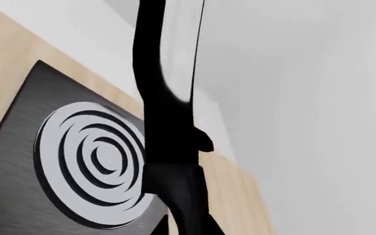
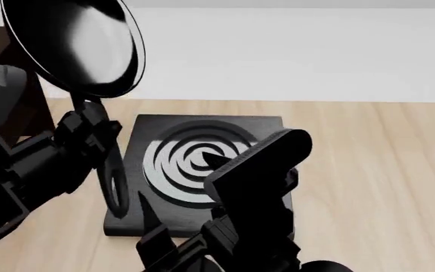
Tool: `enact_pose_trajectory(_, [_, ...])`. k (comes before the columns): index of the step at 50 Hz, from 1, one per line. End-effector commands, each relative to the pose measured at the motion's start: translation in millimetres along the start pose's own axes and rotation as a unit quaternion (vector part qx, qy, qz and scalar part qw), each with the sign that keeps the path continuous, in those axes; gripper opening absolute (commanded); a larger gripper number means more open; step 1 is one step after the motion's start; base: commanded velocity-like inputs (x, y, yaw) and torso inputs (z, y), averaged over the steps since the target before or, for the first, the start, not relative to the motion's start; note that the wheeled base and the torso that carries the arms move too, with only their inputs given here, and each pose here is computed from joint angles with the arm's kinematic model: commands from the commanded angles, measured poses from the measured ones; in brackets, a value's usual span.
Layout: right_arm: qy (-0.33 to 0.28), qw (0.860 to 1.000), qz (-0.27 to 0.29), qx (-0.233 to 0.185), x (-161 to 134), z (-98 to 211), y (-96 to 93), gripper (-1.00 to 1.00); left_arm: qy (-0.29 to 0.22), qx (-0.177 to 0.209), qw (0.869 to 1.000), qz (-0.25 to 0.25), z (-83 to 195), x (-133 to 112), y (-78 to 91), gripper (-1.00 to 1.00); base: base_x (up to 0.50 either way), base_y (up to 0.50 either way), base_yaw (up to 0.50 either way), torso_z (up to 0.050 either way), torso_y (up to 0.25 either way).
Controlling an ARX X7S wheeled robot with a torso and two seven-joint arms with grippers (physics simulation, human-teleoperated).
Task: Put the frying pan on the cabinet shelf.
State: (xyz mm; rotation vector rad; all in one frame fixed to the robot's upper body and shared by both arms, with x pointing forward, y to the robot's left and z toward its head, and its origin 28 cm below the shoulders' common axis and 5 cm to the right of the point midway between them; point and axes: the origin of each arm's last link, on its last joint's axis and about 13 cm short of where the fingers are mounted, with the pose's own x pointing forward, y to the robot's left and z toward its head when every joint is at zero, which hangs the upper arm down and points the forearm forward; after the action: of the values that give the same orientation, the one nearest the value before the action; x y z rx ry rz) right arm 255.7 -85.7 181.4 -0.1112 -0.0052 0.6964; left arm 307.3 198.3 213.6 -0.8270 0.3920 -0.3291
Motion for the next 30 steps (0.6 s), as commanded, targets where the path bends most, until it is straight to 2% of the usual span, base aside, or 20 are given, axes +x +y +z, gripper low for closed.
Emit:
enact_pose_trajectory(1, [-0.017, 1.000, -0.017, 0.013, -8, -1, 2.6, 1.00, -0.055, -0.048, 0.997, -0.022, 32, 0, -3.8, -1.00, 0.00, 0.00, 0.00, 0.000, 0.000])
enact_pose_trajectory(15, [-0.019, 0.999, -0.018, 0.024, -9, -6, 4.6, 1.00, -0.114, -0.133, 0.984, -0.028, 64, 3, 6.6, -1.00, 0.00, 0.00, 0.00, 0.001, 0.002])
enact_pose_trajectory(17, [-0.017, 0.999, -0.017, 0.026, -9, -6, 5.7, 1.00, -0.121, -0.148, 0.981, -0.027, 67, 4, 10.2, -1.00, 0.00, 0.00, 0.00, 0.000, 0.000])
enact_pose_trajectory(19, [-0.015, 0.999, -0.014, 0.028, -10, -7, 6.9, 1.00, -0.114, -0.186, 0.975, -0.034, 69, 5, 13.4, -1.00, 0.00, 0.00, 0.00, 0.000, 0.005])
enact_pose_trajectory(21, [-0.014, 0.999, -0.014, 0.028, -10, -7, 6.8, 1.00, -0.123, -0.178, 0.976, -0.028, 71, 8, 18.7, -1.00, 0.00, 0.00, 0.00, 0.000, 0.000])
enact_pose_trajectory(26, [-0.013, 0.999, -0.014, 0.028, -10, -6, 7.5, 1.00, -0.148, -0.224, 0.963, -0.038, 81, 11, 27.4, -1.00, 0.00, 0.00, 0.00, 0.002, 0.002])
enact_pose_trajectory(30, [-0.011, 0.999, -0.013, 0.029, -10, -8, 8.1, 1.00, -0.153, -0.225, 0.962, -0.040, 87, 12, 32.5, -1.00, 0.00, 0.00, 0.00, 0.000, 0.003])
